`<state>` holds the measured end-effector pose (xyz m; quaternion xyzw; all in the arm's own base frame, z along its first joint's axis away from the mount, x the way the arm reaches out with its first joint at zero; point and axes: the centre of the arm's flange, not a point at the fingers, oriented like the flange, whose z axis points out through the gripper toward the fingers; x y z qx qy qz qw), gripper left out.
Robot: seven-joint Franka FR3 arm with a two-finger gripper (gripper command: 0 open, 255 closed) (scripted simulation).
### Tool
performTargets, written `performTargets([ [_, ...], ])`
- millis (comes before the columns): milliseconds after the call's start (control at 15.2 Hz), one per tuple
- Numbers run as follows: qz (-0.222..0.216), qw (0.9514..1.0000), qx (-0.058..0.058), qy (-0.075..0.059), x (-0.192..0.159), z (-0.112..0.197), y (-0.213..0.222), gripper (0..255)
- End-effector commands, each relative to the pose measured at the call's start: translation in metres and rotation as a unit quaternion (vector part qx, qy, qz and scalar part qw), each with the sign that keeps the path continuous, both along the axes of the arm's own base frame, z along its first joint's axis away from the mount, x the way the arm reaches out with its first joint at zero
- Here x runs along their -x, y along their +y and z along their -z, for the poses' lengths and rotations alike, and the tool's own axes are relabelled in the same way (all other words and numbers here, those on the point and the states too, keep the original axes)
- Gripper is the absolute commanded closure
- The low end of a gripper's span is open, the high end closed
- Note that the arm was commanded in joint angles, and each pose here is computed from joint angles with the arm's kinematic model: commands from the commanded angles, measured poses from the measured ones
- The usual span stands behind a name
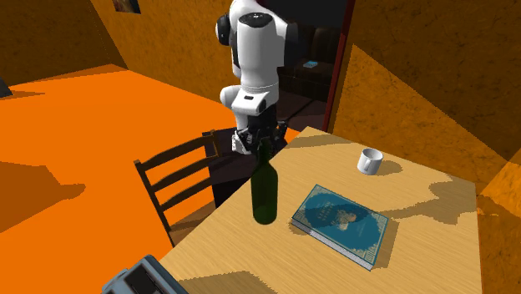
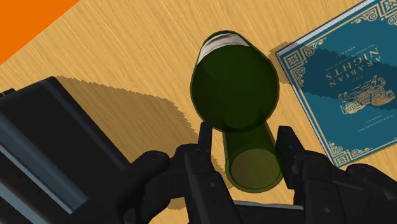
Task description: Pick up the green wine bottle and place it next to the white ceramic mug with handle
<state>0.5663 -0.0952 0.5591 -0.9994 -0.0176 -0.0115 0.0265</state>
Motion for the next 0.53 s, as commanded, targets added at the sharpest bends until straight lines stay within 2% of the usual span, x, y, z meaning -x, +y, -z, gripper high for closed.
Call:
performTargets([
  [0, 0.0, 1.0, 0.0, 0.0, 0.0, -0.011, -0.001, 255],
  [462, 0.0, 1.0, 0.0, 0.0, 0.0, -0.048, -0.001, 255],
])
